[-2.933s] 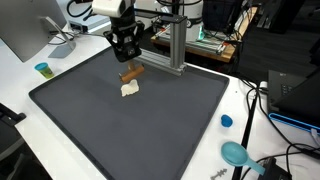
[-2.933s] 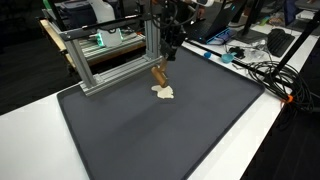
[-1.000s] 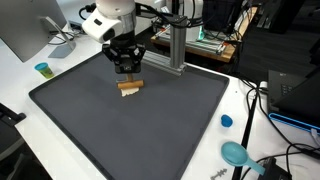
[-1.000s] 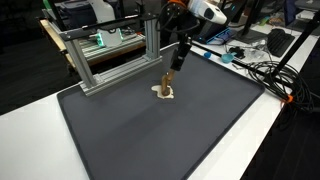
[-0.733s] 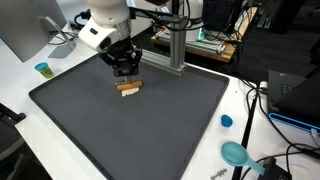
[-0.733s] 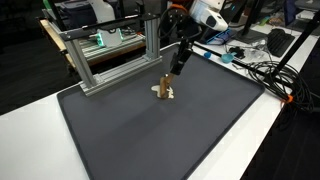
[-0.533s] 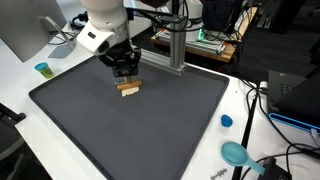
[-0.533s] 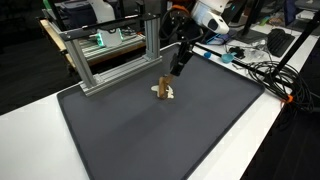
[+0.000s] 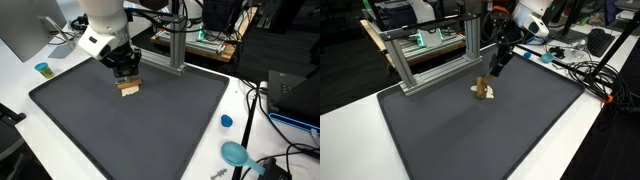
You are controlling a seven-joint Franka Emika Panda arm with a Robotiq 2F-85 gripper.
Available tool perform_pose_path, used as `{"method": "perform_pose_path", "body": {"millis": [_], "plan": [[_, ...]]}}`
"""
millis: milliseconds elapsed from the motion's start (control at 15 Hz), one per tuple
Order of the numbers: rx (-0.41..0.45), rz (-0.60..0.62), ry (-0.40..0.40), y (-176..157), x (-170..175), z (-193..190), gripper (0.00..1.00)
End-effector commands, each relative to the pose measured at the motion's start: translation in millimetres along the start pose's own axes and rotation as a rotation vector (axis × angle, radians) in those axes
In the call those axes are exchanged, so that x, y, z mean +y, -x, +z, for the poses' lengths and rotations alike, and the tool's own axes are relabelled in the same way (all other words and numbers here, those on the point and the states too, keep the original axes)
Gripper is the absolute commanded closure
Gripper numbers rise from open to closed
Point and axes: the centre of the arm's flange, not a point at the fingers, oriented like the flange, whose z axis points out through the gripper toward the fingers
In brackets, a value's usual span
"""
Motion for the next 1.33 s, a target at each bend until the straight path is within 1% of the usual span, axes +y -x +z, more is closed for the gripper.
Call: {"method": "perform_pose_path", "body": {"millis": [0, 133, 267, 333, 400, 467, 667, 800, 867, 1000, 1200, 1267], "plan": [[-0.071, -0.03, -0.059, -14.4, -3.0, 42.9, 0.78], [-0.106, -0.022, -0.062, -14.2, -2.1, 47.0, 0.78], [-0.108, 0.0, -0.059, -7.4, 2.9, 41.2, 0.78], [-0.082, 0.019, -0.061, 4.5, 4.8, 26.4, 0.78], [-0.029, 0.042, -0.061, 25.1, 3.5, 3.3, 0.78], [0.04, 0.083, -0.065, 54.7, -3.0, -24.0, 0.78], [0.148, 0.183, -0.1, 90.0, -14.4, -56.8, 0.78], [0.196, 0.281, -0.124, 118.5, -26.2, -78.2, 0.78], [0.222, 0.323, -0.148, 133.2, -35.9, -85.0, 0.78], [0.302, 0.38, -0.184, 157.4, -60.3, -96.6, 0.78], [0.375, 0.517, -0.185, 189.4, -95.5, -105.6, 0.78], [0.395, 0.562, -0.17, 200.1, -105.5, -103.2, 0.78]]}}
